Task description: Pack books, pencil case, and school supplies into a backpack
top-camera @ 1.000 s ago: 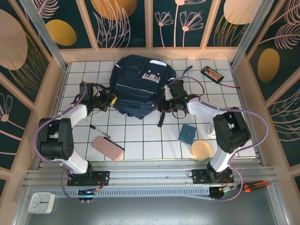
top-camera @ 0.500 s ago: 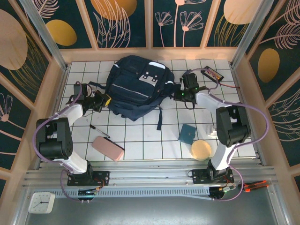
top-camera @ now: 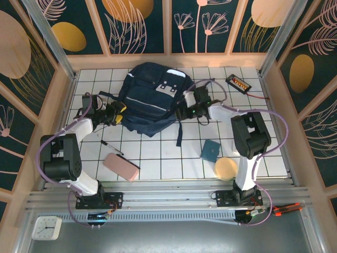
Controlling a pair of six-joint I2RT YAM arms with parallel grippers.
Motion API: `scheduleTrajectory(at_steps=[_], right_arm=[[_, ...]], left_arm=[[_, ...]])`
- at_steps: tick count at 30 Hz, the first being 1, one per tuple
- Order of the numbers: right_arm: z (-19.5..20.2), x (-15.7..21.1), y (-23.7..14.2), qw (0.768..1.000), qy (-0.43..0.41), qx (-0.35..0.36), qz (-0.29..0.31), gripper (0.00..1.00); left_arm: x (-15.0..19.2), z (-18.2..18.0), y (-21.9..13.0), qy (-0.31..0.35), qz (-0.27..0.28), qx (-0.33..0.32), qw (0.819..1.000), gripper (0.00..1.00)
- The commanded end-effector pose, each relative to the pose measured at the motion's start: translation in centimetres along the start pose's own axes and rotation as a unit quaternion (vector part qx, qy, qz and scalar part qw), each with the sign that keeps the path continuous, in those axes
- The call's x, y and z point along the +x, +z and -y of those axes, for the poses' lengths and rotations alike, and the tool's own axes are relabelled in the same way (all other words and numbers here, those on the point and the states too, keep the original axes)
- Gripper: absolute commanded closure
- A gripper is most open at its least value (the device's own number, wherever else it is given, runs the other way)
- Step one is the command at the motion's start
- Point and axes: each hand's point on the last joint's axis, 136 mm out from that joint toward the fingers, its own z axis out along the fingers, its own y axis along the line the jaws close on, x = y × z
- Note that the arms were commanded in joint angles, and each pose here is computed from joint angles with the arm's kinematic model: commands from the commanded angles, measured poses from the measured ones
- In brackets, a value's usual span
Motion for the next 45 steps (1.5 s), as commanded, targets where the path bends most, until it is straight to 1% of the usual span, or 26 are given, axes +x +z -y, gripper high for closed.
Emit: scheduleTrajectory(at_steps=[1, 2, 4, 5, 6, 9, 11, 14, 18, 19, 20, 22, 23, 24, 25, 28, 29, 30, 31, 32, 33, 34, 35, 39, 43, 45], right_arm=[[-1.4, 1.7, -0.3, 0.989, -0.142, -0.016, -0.027, 0.33], [-1.8, 1.9, -0.4, 0.985, -0.172, -0.028, -0.023, 0.33], [-1.1, 1.4, -0.4, 0.981, -0.194, -0.008, -0.002, 0.33], [-0.7, 1.1, -0.4, 0.98, -0.2, -0.002, 0.005, 0.33], [-0.3, 0.9, -0.4, 0.979, -0.204, 0.007, 0.009, 0.33], [-0.3, 1.7, -0.3, 0.973, -0.231, 0.003, 0.003, 0.33], [-0.6, 2.5, 0.0, 0.968, -0.25, -0.012, -0.004, 0.33], [-0.7, 3.0, 0.7, 0.962, -0.272, -0.023, -0.014, 0.33], [-0.4, 1.5, 1.5, 0.962, -0.273, -0.023, -0.001, 0.37], [-0.6, 1.2, 1.7, 0.962, -0.272, -0.027, 0.003, 0.4], [-0.6, 0.9, 1.9, 0.963, -0.269, -0.03, 0.006, 0.46], [-0.8, 0.8, 2.3, 0.964, -0.263, -0.043, 0.002, 0.71], [-0.9, 0.7, 2.6, 0.964, -0.261, -0.048, -0.001, 0.89], [-0.9, 0.6, 2.8, 0.964, -0.261, -0.048, -0.004, 1.0], [-0.8, 0.6, 2.8, 0.965, -0.259, -0.049, -0.004, 1.0], [-0.4, 0.5, 2.0, 0.967, -0.253, -0.043, -0.002, 1.0], [0.0, 0.6, 1.5, 0.968, -0.249, -0.038, -0.002, 1.0], [0.4, 0.8, 1.1, 0.969, -0.245, -0.033, -0.003, 1.0], [0.8, 0.9, 0.6, 0.97, -0.241, -0.027, -0.004, 1.0], [1.4, 1.0, 0.1, 0.971, -0.237, -0.02, -0.005, 1.0], [2.0, 1.1, -0.3, 0.972, -0.233, -0.013, -0.004, 1.0], [2.5, 1.1, -0.8, 0.973, -0.229, -0.007, -0.004, 1.0], [3.0, 1.2, -1.1, 0.975, -0.223, -0.002, -0.006, 1.0], [5.2, 1.3, -1.9, 0.979, -0.204, 0.015, -0.013, 1.0], [6.4, 0.8, -2.3, 0.981, -0.194, 0.028, -0.01, 1.0], [7.4, 0.6, -2.3, 0.982, -0.185, 0.046, -0.013, 1.0]], left_arm=[[0.4, 0.9, -1.5, 0.011, 0.013, 0.01, 1.0, 0.26], [0.7, 1.1, -1.7, 0.012, 0.012, 0.01, 1.0, 0.21], [1.4, 1.4, -1.7, 0.015, 0.005, 0.008, 1.0, 0.14], [2.3, 1.8, -1.2, 0.02, -0.004, 0.008, 1.0, 0.04], [3.2, 2.3, -0.6, 0.021, -0.016, 0.011, 1.0, 0.02], [6.2, 3.6, 2.0, 0.018, -0.052, 0.024, 0.998, 0.01], [7.3, 4.1, 3.5, 0.013, -0.067, 0.028, 0.997, 0.01], [7.7, 4.2, 5.3, 0.005, -0.078, 0.028, 0.997, 0.02], [7.5, 3.7, 7.2, 0.005, -0.088, 0.014, 0.996, 0.01], [7.4, 3.1, 7.8, 0.001, -0.091, 0.006, 0.996, 0.01], [7.3, 2.8, 8.2, 0.0, -0.092, 0.001, 0.996, 0.01], [7.1, 2.0, 8.7, -0.002, -0.089, -0.01, 0.996, 0.02], [7.2, 1.4, 8.9, -0.004, -0.089, -0.017, 0.996, 0.04], [7.2, 0.8, 9.0, -0.005, -0.087, -0.024, 0.996, 0.05], [7.3, 0.2, 9.0, -0.007, -0.087, -0.03, 0.996, 0.06], [7.5, -1.2, 9.0, -0.007, -0.084, -0.047, 0.995, 0.16], [7.4, -1.9, 8.9, -0.007, -0.08, -0.055, 0.995, 0.25], [7.3, -2.4, 8.9, -0.007, -0.076, -0.061, 0.995, 0.38], [7.2, -2.9, 8.8, -0.009, -0.074, -0.065, 0.995, 0.64], [7.0, -3.6, 8.7, -0.011, -0.07, -0.072, 0.995, 0.87], [6.9, -4.1, 8.6, -0.012, -0.067, -0.078, 0.995, 0.96], [6.7, -4.7, 8.6, -0.013, -0.066, -0.084, 0.994, 0.99], [6.6, -5.2, 8.5, -0.015, -0.064, -0.089, 0.994, 1.0], [5.4, -6.1, 7.6, -0.014, -0.04, -0.098, 0.994, 1.0], [4.0, -6.2, 6.3, -0.012, -0.025, -0.101, 0.995, 1.0], [3.5, -6.4, 5.6, -0.007, -0.019, -0.106, 0.994, 1.0]])
